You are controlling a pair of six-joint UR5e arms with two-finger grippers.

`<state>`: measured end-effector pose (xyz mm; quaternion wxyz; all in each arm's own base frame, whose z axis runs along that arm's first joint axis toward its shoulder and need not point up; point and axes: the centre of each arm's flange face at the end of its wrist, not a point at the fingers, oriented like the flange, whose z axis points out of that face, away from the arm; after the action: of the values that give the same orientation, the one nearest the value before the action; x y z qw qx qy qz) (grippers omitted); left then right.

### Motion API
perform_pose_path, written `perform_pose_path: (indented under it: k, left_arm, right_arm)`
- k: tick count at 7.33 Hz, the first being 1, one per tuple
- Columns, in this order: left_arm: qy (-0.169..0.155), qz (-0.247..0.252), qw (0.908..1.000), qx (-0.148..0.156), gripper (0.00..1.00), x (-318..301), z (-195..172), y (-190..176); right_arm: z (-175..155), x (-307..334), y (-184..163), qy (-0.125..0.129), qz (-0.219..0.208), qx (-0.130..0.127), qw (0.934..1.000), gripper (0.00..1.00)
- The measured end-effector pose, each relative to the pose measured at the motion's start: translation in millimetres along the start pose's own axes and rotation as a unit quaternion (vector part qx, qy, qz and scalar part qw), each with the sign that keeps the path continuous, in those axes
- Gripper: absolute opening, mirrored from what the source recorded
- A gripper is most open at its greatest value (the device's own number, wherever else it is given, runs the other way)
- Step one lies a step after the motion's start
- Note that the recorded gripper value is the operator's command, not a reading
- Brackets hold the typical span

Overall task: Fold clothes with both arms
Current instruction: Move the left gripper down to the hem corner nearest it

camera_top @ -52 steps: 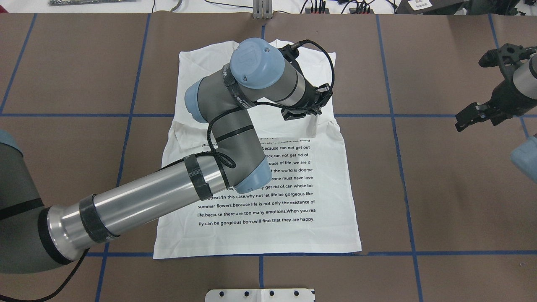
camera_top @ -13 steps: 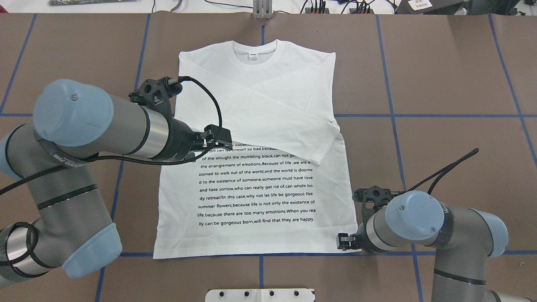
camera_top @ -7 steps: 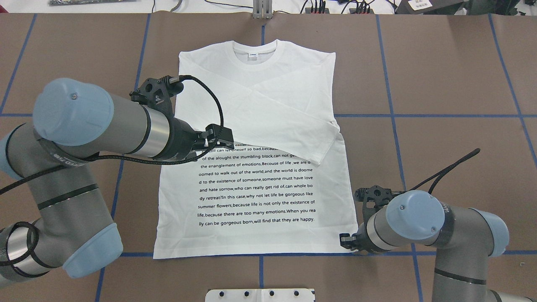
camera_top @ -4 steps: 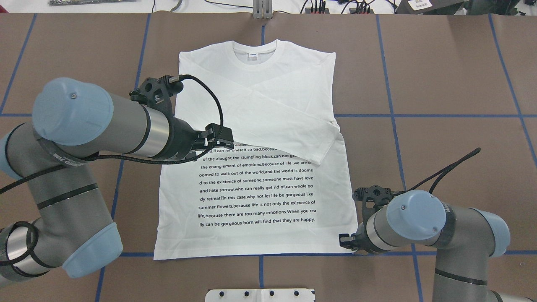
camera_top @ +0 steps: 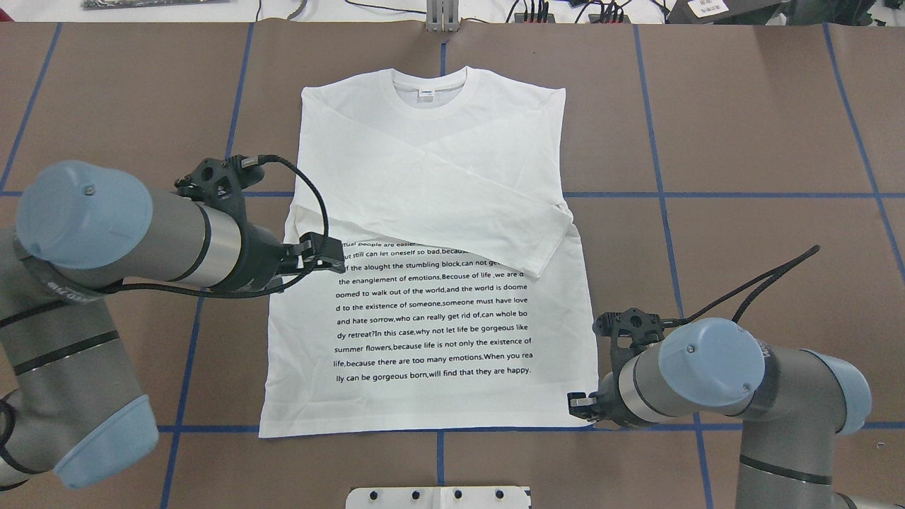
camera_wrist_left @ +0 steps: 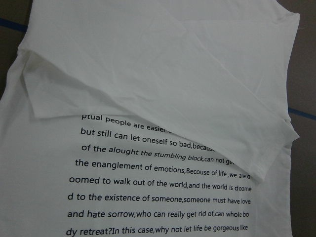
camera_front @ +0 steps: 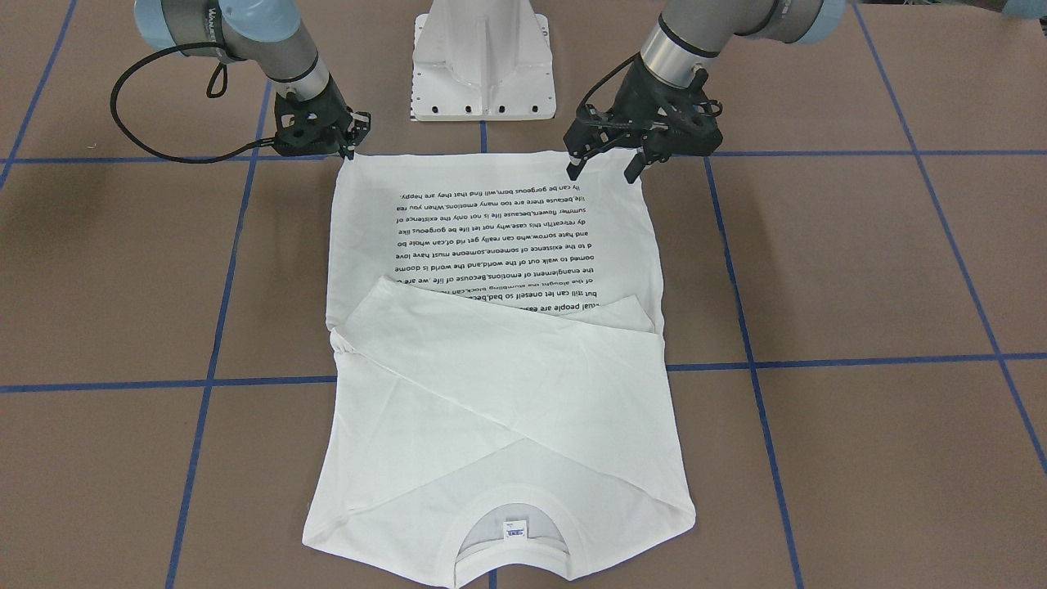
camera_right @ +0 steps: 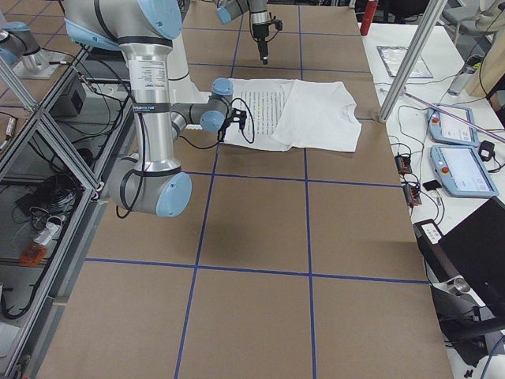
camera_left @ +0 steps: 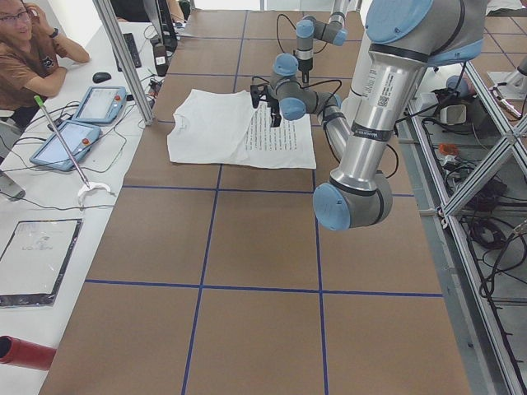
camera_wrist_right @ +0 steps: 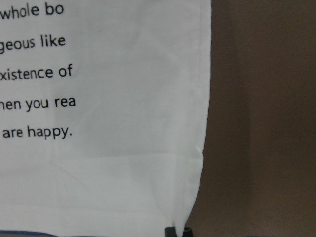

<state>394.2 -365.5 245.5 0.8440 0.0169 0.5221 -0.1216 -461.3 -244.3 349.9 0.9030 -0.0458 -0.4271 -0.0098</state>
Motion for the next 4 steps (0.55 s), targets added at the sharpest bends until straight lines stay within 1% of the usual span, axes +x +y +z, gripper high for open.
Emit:
perform_pose_path:
  k: [2, 3, 4]
  left_arm:
    - [-0.048, 0.0, 0.9985, -0.025, 0.98, -51, 21, 32]
    - [-0.068, 0.004, 0.9972, -0.029, 0.98, -65, 39, 52]
    - [-0.08, 0.003, 0.9965, -0.027, 0.98, -76, 56, 70]
  right_arm:
    - [-14, -7, 2, -0.015, -0.004, 0.003, 0.9999, 0.0]
    - [-19, -9, 3, -0.021, -0.005, 0.004, 0.9998, 0.0]
    - [-23, -11, 4, -0.024, -0.006, 0.005, 0.9997, 0.0]
